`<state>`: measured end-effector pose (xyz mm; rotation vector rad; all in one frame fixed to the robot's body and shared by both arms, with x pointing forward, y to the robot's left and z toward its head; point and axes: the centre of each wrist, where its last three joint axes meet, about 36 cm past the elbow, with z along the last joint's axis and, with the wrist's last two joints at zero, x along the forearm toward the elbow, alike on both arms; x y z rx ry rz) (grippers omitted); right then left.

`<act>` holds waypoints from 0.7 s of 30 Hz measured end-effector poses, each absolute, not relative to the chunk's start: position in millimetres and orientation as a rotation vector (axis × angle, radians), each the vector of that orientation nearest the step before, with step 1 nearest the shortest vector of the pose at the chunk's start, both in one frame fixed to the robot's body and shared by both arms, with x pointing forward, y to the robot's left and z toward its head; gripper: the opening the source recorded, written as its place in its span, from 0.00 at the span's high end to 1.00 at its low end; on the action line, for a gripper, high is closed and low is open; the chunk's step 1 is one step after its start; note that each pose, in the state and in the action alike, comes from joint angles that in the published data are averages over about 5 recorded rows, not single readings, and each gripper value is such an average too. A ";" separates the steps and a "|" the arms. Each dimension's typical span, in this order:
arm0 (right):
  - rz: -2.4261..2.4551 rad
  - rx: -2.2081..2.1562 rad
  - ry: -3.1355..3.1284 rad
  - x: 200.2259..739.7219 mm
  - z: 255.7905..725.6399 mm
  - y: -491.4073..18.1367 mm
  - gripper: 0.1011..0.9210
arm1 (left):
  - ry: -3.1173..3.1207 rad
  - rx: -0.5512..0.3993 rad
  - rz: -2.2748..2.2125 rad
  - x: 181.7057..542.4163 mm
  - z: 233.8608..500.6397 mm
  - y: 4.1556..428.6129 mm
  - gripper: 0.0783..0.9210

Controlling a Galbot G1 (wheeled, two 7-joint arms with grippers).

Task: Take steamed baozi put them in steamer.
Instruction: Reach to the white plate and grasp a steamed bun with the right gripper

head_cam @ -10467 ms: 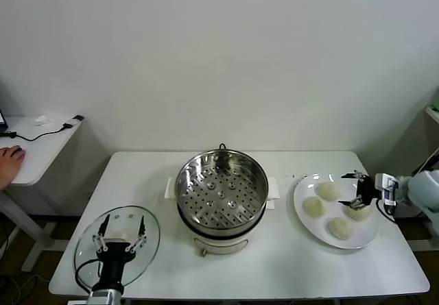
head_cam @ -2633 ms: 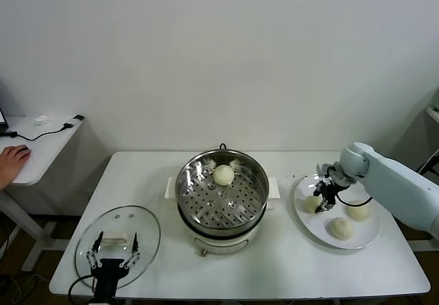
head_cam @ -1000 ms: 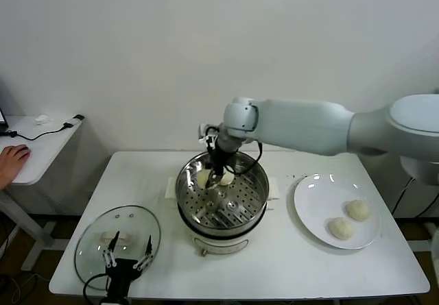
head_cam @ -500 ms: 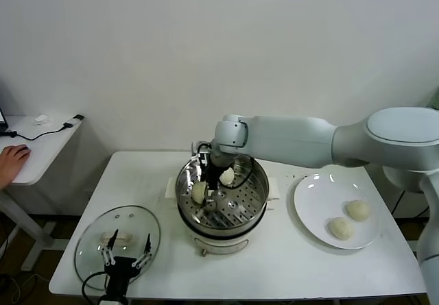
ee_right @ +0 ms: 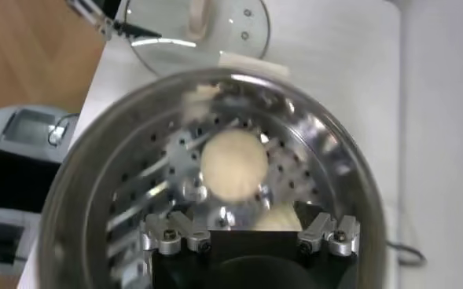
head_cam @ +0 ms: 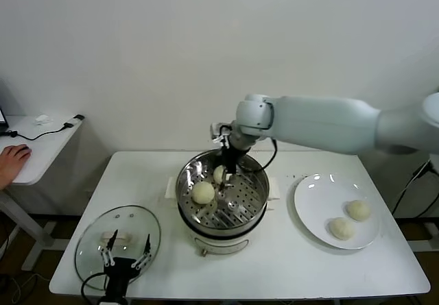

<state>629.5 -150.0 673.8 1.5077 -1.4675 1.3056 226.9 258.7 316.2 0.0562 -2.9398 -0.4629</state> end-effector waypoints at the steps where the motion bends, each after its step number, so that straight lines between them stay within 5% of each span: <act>1: 1.308 1.504 -1.470 626.4 677.3 -163.6 0.12 | -2.940 0.057 -0.463 226.7 316.7 258.7 0.12; 8: 1.293 1.448 -1.512 600.4 678.2 -266.8 0.12 | -2.949 0.068 -0.456 228.5 321.4 255.8 0.12; 21: 1.278 1.289 -1.423 557.4 597.2 -398.8 0.12 | -2.939 0.088 -0.474 224.4 325.6 252.5 0.12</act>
